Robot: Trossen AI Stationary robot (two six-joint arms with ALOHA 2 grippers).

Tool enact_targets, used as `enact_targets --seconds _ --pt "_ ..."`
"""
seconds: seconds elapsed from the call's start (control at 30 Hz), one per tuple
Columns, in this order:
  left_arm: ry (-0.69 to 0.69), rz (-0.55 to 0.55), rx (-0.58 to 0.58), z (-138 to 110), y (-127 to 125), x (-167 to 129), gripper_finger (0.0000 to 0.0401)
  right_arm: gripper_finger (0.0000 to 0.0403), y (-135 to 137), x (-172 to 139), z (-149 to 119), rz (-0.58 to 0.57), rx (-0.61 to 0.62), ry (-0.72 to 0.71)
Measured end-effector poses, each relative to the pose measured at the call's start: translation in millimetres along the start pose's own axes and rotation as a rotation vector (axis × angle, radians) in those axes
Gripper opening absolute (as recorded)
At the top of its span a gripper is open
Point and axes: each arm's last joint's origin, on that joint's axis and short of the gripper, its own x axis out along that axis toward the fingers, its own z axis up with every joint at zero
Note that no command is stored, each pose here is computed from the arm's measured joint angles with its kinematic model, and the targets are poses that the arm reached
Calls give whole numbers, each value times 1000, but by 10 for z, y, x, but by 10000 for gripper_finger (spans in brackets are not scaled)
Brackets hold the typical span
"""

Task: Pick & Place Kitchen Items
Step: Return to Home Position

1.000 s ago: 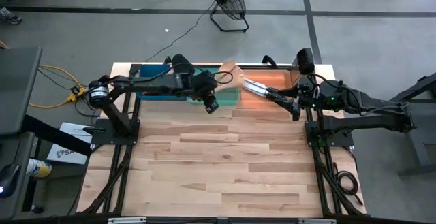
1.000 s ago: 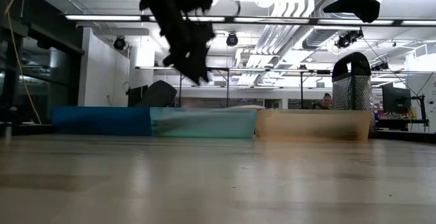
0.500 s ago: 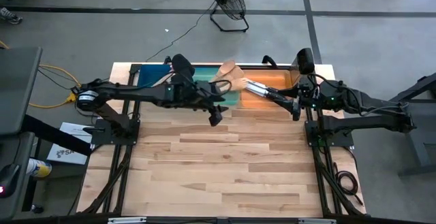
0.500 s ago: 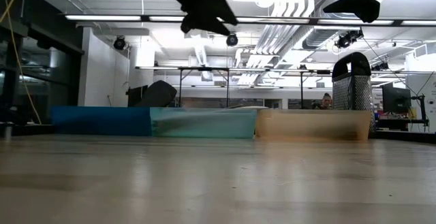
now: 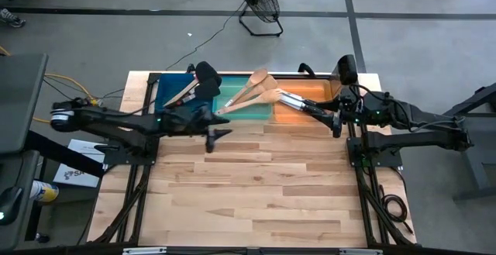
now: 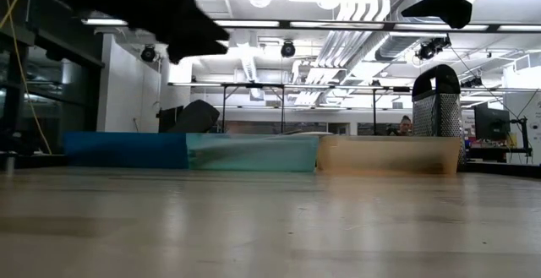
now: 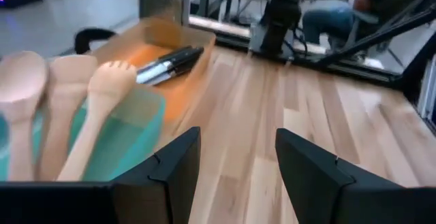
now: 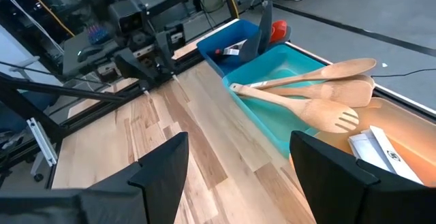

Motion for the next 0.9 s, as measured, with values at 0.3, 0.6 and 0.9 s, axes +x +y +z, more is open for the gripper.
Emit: enact_targets --seconds 0.3,0.6,0.9 --pt "-95 -35 -10 -479 172 -586 186 248 2 0 2 2 0 -2" --pt "-181 -82 -42 -749 253 -856 186 248 1 0 2 1 0 -2" --pt "-214 -105 -44 -931 297 -946 186 248 1 0 2 1 0 -2"
